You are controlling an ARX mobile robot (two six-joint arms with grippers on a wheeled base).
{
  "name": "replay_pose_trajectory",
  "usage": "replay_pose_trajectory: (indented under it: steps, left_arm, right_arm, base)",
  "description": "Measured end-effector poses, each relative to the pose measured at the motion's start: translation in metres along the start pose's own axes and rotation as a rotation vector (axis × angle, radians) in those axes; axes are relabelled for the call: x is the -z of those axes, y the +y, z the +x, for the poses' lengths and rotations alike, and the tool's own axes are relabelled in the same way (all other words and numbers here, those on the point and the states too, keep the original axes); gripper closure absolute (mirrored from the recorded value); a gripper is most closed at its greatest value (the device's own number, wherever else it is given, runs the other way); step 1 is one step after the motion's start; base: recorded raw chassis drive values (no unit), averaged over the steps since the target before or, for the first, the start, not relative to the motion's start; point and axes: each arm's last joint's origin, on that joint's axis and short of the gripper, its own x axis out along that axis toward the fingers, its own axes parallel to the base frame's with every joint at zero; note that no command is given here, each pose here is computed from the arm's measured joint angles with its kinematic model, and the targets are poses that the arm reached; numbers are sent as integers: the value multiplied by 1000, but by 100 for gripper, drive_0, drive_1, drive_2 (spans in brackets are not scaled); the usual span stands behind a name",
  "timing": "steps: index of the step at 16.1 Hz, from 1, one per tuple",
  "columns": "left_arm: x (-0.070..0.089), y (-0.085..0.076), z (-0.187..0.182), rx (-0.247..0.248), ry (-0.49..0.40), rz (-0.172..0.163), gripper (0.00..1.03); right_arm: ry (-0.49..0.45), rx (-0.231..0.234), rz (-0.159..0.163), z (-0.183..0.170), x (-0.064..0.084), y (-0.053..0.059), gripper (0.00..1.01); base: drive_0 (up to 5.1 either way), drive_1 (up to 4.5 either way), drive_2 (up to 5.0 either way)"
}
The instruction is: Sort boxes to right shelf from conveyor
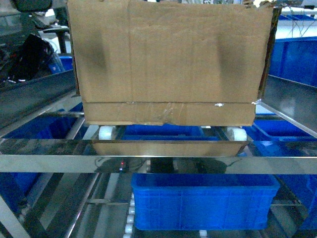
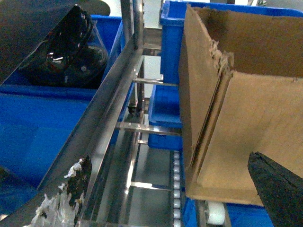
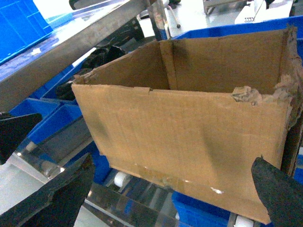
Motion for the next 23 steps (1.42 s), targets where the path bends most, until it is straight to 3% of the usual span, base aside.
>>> replay_pose_trajectory:
  steps: [3,5,7,8,9,10,11,12,15,17,18,20,21,22,23]
  left_arm:
    - [10,13,-27,-20,37,-32,5]
    - [10,14,-26,-23,30,-49,5]
    - [11,13,-24,-11,18,-49,6]
    - [17,19,-24,108,-159,-51,18]
    - [34,29,-30,147,-251,-14,28]
    - [46,36,-35,150,-305,9,37]
    - [56,44,-39,143,-346,21,48]
    - [63,49,-42,142,-359,29,57]
    - [85,58,-51,158,-352,54,82]
    - [96,65,-55,144,-347,53,99]
    - [100,68,-57,140,-348,53,101]
    - [112,73,-64,155,-354,56,101]
    - [126,88,-72,141,-351,54,101]
    - [129,87,-74,152,-352,56,101]
    - [133,88,-77,152,-348,56,101]
  right_arm:
    - [-12,55,31,-27,2,8,3]
    - [-52,45,25,-35,-4,13,3]
    - [-40,53,35,-33,-3,10,3]
    - [-143,143,-22,-31,1,12,9]
    - [-241,308,-108,-41,11,8,20]
    - [-277,429,-171,-52,22,3,29]
    - [-295,536,-205,-64,35,-6,40]
    - [-291,573,-225,-72,45,-13,49]
    - [-251,570,-252,-86,74,-19,75]
    - [-258,572,-263,-95,84,-22,91]
    - [-260,574,-265,-99,89,-23,99]
    - [-255,580,-267,-110,104,-26,99]
    - [-252,571,-269,-126,119,-33,99]
    - [-254,592,-265,-130,123,-35,99]
    - [-253,584,-266,-133,127,-34,99]
  base:
    - [0,0,0]
    - [0,0,0]
    - [0,0,0]
    - [0,0,0]
    - [0,0,0]
    - [0,0,0]
    - [0,0,0]
    - [0,0,0]
    - [0,0,0]
    - [0,0,0]
    - [0,0,0]
    - [0,0,0]
    - [0,0,0]
    - [0,0,0]
    - [0,0,0]
